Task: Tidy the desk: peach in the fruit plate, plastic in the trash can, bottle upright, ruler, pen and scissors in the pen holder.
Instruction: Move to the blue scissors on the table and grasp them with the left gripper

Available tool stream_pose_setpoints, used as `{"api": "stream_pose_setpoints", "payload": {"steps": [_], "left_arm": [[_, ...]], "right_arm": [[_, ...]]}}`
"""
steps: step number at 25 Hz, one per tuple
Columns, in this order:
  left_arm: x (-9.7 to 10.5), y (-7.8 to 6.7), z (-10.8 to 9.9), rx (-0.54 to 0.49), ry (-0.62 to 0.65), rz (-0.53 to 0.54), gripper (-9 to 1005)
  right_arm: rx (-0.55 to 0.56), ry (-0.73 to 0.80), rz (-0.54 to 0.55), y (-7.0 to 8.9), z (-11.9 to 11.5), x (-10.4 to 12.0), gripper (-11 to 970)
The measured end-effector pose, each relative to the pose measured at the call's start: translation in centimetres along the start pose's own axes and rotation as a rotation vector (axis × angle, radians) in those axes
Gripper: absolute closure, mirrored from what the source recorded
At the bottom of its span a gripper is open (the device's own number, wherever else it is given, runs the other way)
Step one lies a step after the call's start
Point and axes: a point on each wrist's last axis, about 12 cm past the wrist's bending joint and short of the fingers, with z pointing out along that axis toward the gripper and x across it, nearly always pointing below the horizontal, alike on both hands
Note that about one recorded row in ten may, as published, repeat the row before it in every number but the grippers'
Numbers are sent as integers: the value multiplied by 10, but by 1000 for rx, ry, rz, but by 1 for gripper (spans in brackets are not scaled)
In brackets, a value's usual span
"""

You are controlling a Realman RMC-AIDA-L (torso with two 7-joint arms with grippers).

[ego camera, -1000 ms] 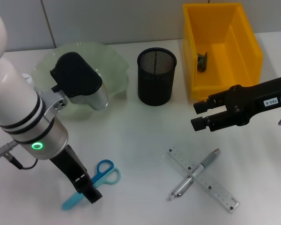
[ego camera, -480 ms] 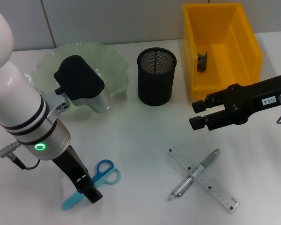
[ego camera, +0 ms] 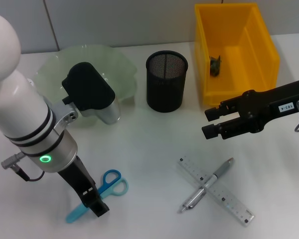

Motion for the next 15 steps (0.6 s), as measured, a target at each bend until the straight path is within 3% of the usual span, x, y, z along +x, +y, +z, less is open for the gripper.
{"api": "stream_pose_setpoints", "payload": {"steps": [10, 15], "left_arm": [[-2, -5, 3, -2, 19, 39, 356], [-2, -4, 4, -7, 17, 45, 352]], "right_arm": [[-1, 0, 1, 0, 0, 0, 303], [-1, 0, 2, 0, 0, 0, 303]]}}
